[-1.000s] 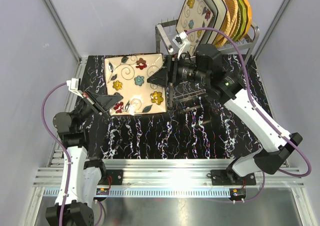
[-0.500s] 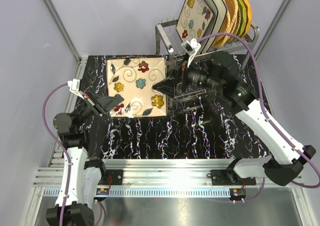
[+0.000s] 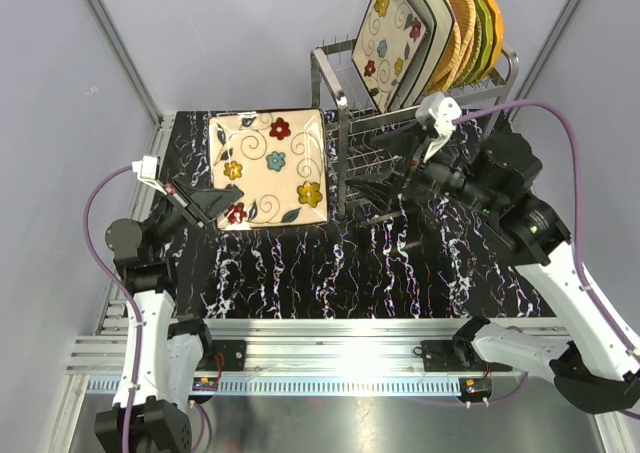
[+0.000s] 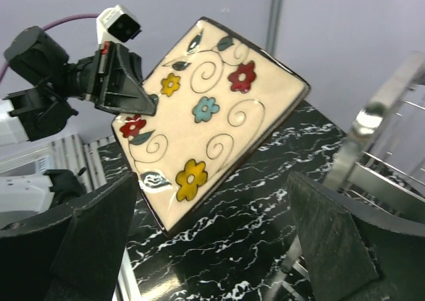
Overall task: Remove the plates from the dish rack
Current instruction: Place the plate on the table
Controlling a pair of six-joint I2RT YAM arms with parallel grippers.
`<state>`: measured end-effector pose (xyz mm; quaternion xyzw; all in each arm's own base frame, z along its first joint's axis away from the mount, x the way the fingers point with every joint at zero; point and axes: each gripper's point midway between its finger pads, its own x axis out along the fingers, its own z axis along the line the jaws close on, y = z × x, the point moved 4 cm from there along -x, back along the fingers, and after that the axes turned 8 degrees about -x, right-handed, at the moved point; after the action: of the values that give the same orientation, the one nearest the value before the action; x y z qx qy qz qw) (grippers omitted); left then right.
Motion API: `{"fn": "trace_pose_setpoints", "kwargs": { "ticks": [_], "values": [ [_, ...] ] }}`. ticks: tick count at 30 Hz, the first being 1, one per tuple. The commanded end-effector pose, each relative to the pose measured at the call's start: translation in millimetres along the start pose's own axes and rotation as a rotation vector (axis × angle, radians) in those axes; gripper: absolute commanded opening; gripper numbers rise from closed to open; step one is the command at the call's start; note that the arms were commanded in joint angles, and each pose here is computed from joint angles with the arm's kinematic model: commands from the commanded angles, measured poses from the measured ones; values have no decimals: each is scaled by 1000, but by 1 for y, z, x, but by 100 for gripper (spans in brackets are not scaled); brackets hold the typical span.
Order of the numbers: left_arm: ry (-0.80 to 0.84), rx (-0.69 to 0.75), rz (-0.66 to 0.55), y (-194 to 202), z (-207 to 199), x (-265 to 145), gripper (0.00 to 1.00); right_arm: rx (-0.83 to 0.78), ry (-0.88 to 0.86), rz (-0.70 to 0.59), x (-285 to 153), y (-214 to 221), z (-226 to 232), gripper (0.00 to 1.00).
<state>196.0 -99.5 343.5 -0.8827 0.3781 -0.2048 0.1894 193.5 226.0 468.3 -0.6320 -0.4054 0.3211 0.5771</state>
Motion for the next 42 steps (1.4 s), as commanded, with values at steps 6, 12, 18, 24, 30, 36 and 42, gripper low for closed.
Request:
{"fn": "trace_pose_setpoints", "kwargs": {
  "ticks": [6, 12, 18, 24, 30, 36, 42],
  "values": [
    [71, 196, -231, -55, -43, 9, 0, 35, 305, 36, -23, 20, -51, 100],
    [48, 177, -279, -75, -29, 13, 0, 85, 430, 65, -44, 39, -64, 100],
    [17, 171, -321, -101, -15, 19, 0, 160, 574, 104, -58, 65, -80, 100],
    [-116, 171, -316, -130, 27, 28, 0, 209, 635, 147, -64, 95, -88, 100],
    [-236, 196, -245, -154, 64, 40, 0, 253, 647, 171, -65, 113, -93, 100],
    [-299, 158, -201, -170, 106, 48, 0, 290, 651, 200, -64, 127, -97, 100],
    [-303, 125, -165, -188, 139, 60, 0, 311, 673, 219, -63, 135, -106, 100]
  ]
}}
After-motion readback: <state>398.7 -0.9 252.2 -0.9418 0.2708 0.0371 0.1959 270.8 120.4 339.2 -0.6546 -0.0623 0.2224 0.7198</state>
